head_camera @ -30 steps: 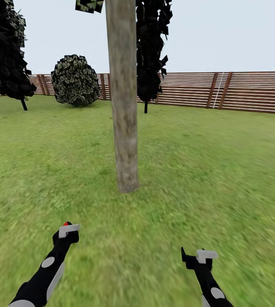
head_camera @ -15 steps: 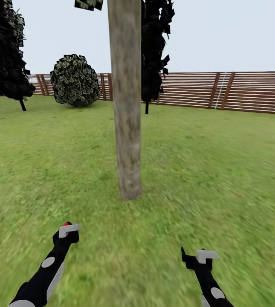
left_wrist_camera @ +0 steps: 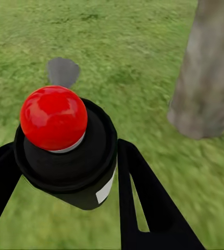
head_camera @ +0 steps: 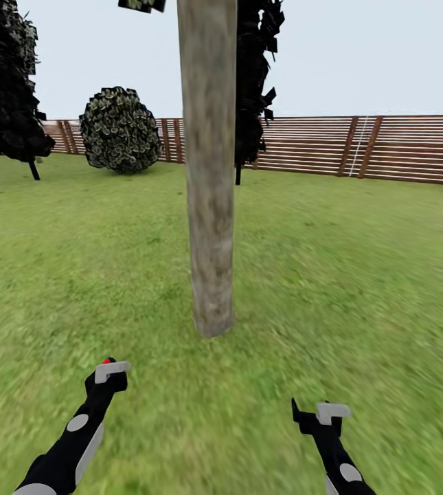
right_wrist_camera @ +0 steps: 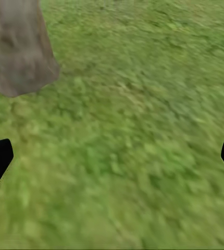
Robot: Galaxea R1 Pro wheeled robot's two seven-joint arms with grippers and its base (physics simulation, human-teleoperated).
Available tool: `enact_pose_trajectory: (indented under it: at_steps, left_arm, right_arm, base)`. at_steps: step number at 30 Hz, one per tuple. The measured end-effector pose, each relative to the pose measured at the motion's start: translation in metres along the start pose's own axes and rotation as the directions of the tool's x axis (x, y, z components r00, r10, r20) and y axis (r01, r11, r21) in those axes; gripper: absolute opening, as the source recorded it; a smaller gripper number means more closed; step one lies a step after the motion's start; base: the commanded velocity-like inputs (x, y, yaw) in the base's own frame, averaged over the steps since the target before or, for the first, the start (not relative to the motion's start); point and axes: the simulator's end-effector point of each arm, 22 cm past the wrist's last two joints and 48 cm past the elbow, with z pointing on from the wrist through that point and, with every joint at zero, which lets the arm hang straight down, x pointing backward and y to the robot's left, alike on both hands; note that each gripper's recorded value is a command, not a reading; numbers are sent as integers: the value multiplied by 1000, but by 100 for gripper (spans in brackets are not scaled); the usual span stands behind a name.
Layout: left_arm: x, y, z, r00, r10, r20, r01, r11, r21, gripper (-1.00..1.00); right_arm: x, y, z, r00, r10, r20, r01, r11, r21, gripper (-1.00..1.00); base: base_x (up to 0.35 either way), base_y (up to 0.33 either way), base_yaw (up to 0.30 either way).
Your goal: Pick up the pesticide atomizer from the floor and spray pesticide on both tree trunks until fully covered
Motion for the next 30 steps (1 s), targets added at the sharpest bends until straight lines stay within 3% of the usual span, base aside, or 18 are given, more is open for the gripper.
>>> enact_pose_trajectory:
  at_steps: [10,30]
  left_arm:
    - [0,0,0,1000,0,0,0,1000,0,-100]
    - [24,-1,5,1000,-2,1,2,1000,0,-100]
  right_arm:
    - [0,0,0,1000,0,-1,0,1000,0,100]
    - [24,0,7,1000,0,-1,0,1000,0,100]
  base:
    - [296,89,-245]
    - [8,2,-21]
